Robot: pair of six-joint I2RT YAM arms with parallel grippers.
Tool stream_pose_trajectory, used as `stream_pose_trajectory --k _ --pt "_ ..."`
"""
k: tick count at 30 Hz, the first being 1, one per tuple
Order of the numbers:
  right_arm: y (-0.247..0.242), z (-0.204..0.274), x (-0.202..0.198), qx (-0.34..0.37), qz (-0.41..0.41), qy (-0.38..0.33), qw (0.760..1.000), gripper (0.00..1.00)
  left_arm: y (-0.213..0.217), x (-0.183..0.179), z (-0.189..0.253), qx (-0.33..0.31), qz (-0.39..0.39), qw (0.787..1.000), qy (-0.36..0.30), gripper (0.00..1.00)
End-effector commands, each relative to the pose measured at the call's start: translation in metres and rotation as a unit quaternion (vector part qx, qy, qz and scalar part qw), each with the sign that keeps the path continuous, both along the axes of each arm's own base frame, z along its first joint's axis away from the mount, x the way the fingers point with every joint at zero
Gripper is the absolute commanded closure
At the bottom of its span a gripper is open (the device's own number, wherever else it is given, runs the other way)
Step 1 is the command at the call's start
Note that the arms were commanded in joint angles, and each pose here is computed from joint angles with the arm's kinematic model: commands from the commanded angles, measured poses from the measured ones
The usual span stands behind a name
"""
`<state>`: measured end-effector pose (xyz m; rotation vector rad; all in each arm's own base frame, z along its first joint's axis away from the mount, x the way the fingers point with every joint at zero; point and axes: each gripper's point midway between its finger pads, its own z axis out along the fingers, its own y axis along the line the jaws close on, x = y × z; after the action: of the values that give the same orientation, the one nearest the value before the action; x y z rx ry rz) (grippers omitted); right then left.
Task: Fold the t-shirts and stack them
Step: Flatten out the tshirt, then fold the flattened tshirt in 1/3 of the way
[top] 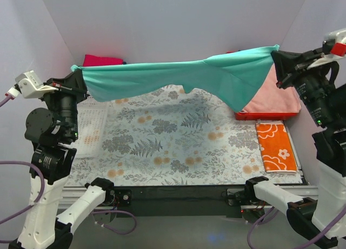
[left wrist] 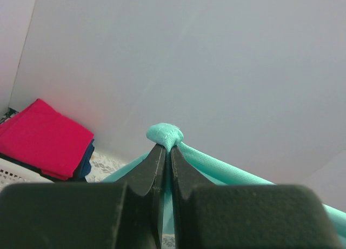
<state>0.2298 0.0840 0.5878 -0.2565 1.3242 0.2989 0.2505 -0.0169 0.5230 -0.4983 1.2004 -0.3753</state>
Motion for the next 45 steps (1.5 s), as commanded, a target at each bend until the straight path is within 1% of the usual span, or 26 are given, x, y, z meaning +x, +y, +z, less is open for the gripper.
stream_pose_trajectory --k 1,5,7,11,14,16,18,19,20,21,22,23,24,25,26,28,29,31,32,35,36,37,38,39,41,45 --pt "-0.007 0.015 -0.034 -0.007 0.009 -0.026 1.0 0.99 0.008 -0.015 -0.008 0.029 0.008 0.999 0.017 1.0" --pt "-0.016 0.046 -0.061 -0.001 0.007 -0.069 0.998 0.99 0.008 -0.018 0.016 0.044 0.009 0.999 0.006 1.0" --pt "-0.018 0.052 -0.062 0.0 0.004 -0.076 0.997 0.99 0.009 -0.02 0.032 0.046 0.009 0.999 -0.005 1.0" --pt "-0.012 0.054 -0.04 -0.008 0.0 -0.071 0.997 0.99 0.004 -0.008 0.049 0.047 0.008 0.999 -0.011 1.0" --pt "-0.003 0.042 -0.005 -0.014 -0.004 -0.055 0.998 0.99 -0.007 0.025 0.034 0.05 0.007 0.999 0.017 1.0" --pt "0.004 0.007 0.034 -0.023 -0.019 -0.009 1.0 0.99 -0.017 0.055 0.009 0.05 0.005 0.998 0.049 1.0" --pt "0.012 -0.023 0.073 -0.029 -0.027 0.025 0.999 0.99 -0.025 0.084 -0.04 0.04 0.008 0.994 0.1 1.0" --pt "0.019 -0.059 0.097 -0.04 -0.029 0.066 0.997 0.99 -0.03 0.101 -0.063 0.037 0.01 0.992 0.119 1.0" --pt "0.026 -0.085 0.119 -0.048 -0.029 0.094 0.994 0.99 -0.032 0.113 -0.103 0.038 0.017 0.987 0.158 1.0" --pt "0.03 -0.097 0.135 -0.047 -0.032 0.1 0.993 0.99 -0.035 0.124 -0.128 0.024 0.02 0.983 0.179 1.0" --pt "0.036 -0.137 0.153 -0.056 -0.03 0.138 0.988 0.99 -0.039 0.138 -0.157 0.018 0.025 0.978 0.204 1.0" --pt "0.042 -0.163 0.172 -0.064 -0.03 0.161 0.985 0.99 -0.033 0.145 -0.181 0.014 0.052 0.972 0.227 1.0" --pt "0.045 -0.182 0.184 -0.067 -0.032 0.176 0.982 0.99 -0.033 0.149 -0.22 -0.004 0.065 0.963 0.26 1.0" --pt "0.047 -0.194 0.199 -0.067 -0.035 0.179 0.981 0.99 -0.031 0.153 -0.239 -0.011 0.081 0.959 0.273 1.0" --pt "0.051 -0.23 0.22 -0.074 -0.037 0.214 0.973 0.99 -0.03 0.162 -0.275 -0.005 0.097 0.947 0.306 1.0" --pt "0.054 -0.254 0.246 -0.075 -0.031 0.229 0.97 0.99 -0.025 0.175 -0.311 -0.018 0.124 0.938 0.322 1.0" --pt "0.059 -0.28 0.269 -0.078 -0.029 0.252 0.964 0.99 -0.024 0.183 -0.342 -0.013 0.137 0.926 0.351 1.0" --pt "0.067 -0.3 0.292 -0.077 -0.008 0.263 0.962 0.99 -0.016 0.201 -0.362 -0.026 0.155 0.917 0.365 1.0" --pt "0.072 -0.323 0.311 -0.081 -0.001 0.28 0.957 0.99 -0.014 0.21 -0.391 -0.016 0.163 0.905 0.392 1.0" --pt "0.078 -0.367 0.343 -0.084 0.011 0.307 0.948 0.99 -0.002 0.237 -0.402 -0.021 0.18 0.901 0.394 1.0" --pt "0.078 -0.36 0.353 -0.08 0.012 0.296 0.952 0.99 0.0 0.244 -0.418 -0.02 0.183 0.895 0.406 1.0" --pt "0.079 -0.363 0.359 -0.079 0.015 0.296 0.952 0.99 0.001 0.257 -0.415 -0.031 0.175 0.9 0.399 1.0" --pt "0.082 -0.379 0.366 -0.07 0.02 0.309 0.948 0.99 0.003 0.263 -0.418 -0.026 0.172 0.899 0.401 1.0" --pt "0.081 -0.375 0.373 -0.063 0.021 0.304 0.95 0.99 0.004 0.269 -0.432 -0.022 0.174 0.895 0.41 1.0" --pt "0.081 -0.387 0.381 -0.062 0.024 0.311 0.948 0.99 0.003 0.289 -0.426 -0.019 0.163 0.903 0.398 1.0" --pt "0.076 -0.401 0.387 -0.059 0.023 0.32 0.945 0.99 0.001 0.314 -0.426 0.0 0.153 0.907 0.392 1.0"
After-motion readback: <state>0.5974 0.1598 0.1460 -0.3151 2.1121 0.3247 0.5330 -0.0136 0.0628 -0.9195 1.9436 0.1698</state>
